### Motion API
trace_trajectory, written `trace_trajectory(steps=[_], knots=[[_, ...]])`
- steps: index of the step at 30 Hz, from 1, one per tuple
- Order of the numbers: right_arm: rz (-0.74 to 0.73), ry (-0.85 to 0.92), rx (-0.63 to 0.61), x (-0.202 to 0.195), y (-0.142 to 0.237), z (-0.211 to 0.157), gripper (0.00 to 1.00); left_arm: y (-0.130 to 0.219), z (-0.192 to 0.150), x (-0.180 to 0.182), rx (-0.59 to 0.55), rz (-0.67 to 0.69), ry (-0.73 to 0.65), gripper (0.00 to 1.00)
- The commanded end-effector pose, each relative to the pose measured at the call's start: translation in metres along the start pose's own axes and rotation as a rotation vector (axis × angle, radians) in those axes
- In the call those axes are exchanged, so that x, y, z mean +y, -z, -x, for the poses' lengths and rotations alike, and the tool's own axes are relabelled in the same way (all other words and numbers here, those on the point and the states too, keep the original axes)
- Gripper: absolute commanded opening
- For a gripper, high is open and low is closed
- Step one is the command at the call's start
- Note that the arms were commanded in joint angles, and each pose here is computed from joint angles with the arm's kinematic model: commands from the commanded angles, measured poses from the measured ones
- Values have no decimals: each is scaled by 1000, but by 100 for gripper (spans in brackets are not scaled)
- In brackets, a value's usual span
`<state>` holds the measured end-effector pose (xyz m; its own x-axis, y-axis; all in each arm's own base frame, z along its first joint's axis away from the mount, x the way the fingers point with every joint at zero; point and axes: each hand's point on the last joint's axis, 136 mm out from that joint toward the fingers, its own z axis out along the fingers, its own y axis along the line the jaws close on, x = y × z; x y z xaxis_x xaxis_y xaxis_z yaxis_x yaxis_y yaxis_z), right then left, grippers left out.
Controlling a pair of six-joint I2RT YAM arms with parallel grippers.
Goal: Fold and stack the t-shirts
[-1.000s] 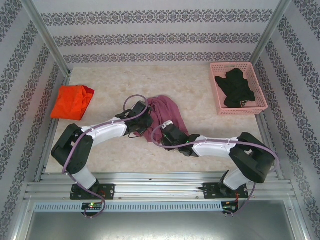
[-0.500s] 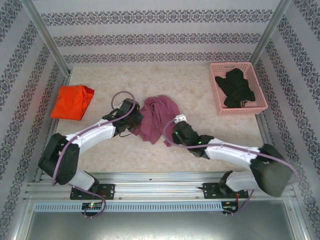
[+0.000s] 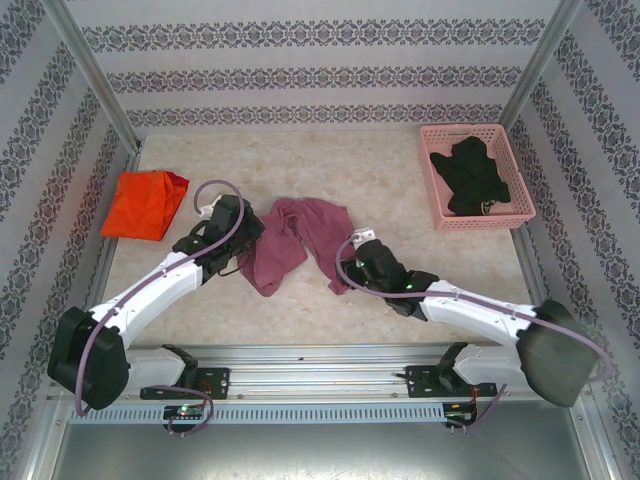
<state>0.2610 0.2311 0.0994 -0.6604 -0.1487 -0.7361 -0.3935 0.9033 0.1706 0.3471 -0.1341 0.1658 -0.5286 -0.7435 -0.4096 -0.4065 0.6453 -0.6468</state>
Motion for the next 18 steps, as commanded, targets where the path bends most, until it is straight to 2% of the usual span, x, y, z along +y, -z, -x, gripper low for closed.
trace_trajectory(steps=[1,7,9,10,11,12,14,15,18], knots=[[-10,-53,95,4,-14,-33,54,4,4,21,-21,66,-33,0],[-55,-66,207,1,-42,-65,54,-1,4,31,-20,87,-26,0],[-55,-64,236,4,-49,-69,46,-2,3,33,-18,95,-27,0],[-58,-64,242,4,-50,-70,40,-3,3,34,-18,98,-28,0],[-59,-69,242,4,-51,-70,30,-4,3,37,-18,107,-27,1],[-60,-72,238,4,-51,-68,21,-5,2,40,-17,116,-23,11],[-57,-72,229,5,-51,-65,5,-8,-3,48,-1,136,-6,38],[-57,-72,225,5,-50,-63,0,-10,-8,54,16,149,0,48],[-52,-75,218,6,-50,-59,0,-9,-21,72,60,205,-9,67]])
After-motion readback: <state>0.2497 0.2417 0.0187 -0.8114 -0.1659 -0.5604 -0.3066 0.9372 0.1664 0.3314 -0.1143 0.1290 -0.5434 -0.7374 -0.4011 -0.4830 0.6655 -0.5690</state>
